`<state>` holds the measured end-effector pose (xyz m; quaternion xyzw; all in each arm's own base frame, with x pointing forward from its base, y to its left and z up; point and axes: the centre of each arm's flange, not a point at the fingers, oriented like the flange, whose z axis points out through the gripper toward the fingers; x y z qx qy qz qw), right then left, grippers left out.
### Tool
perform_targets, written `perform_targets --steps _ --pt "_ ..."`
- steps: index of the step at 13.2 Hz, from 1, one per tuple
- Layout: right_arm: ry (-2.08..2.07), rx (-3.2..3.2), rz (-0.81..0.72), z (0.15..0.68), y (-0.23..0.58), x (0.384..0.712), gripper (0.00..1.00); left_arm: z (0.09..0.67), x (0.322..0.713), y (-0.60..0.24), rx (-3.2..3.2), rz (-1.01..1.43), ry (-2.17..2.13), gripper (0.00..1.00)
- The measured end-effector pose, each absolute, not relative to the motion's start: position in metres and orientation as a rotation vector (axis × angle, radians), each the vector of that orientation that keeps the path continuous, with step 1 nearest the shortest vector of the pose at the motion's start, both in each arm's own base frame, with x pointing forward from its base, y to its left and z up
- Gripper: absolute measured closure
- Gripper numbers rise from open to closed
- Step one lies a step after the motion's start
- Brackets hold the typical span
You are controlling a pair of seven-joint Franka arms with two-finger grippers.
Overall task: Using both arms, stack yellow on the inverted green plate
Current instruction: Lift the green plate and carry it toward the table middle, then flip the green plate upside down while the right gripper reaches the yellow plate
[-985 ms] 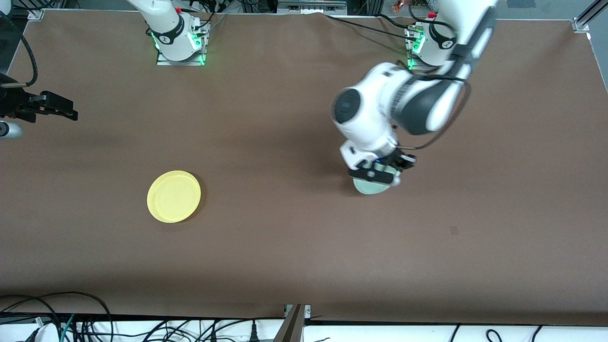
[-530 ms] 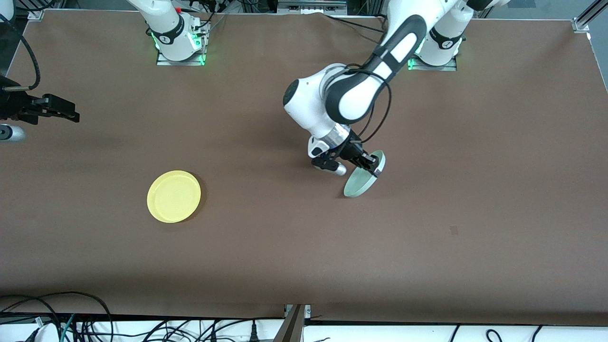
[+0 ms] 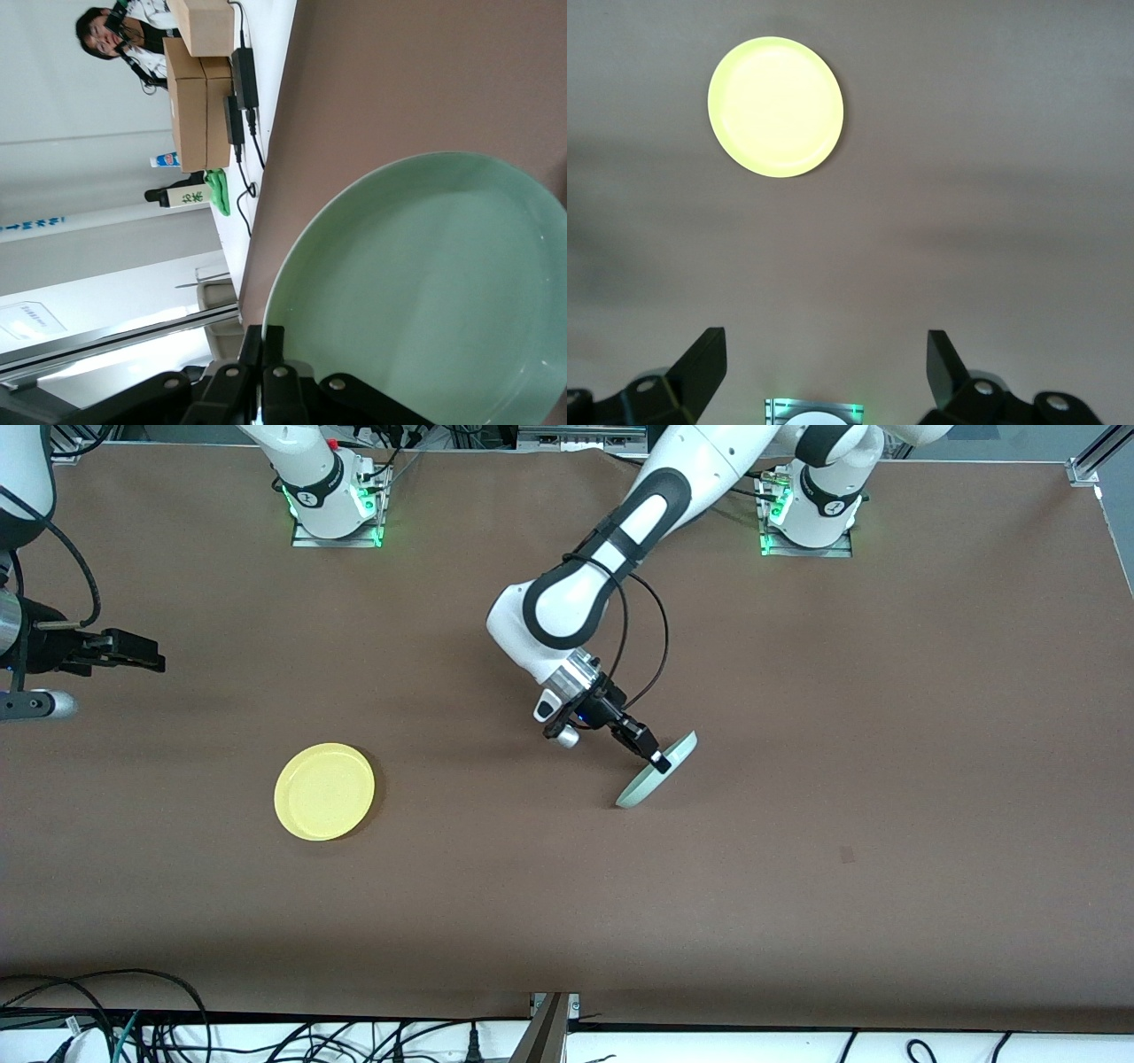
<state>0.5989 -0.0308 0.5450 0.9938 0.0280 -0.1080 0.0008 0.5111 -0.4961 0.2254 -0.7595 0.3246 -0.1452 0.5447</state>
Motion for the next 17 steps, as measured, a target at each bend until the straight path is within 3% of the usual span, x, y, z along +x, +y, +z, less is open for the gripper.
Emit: perform_targets --steps 6,10,11,13,14,17 --pt "0.031 3.111 -0.464 0.495 -0.053 0.613 0.00 0.212 0.475 -0.524 -1.704 -0.368 0.800 0.93" --pt "-0.041 3.112 -0.496 0.439 -0.084 0.631 0.00 0.196 0.440 -0.552 -1.695 -0.405 0.860 0.58" --pt "-0.038 3.114 -0.493 0.427 -0.084 0.636 0.00 0.194 0.431 -0.559 -1.701 -0.426 0.861 0.58" --pt "-0.036 3.131 -0.466 0.403 -0.081 0.644 0.00 0.184 0.412 -0.572 -1.749 -0.491 0.832 0.41" --pt "-0.040 3.143 -0.449 0.388 -0.080 0.646 0.00 0.174 0.399 -0.579 -1.778 -0.531 0.810 0.41" --pt "-0.049 3.159 -0.378 0.325 -0.078 0.646 0.00 0.143 0.354 -0.604 -1.866 -0.678 0.756 0.28"
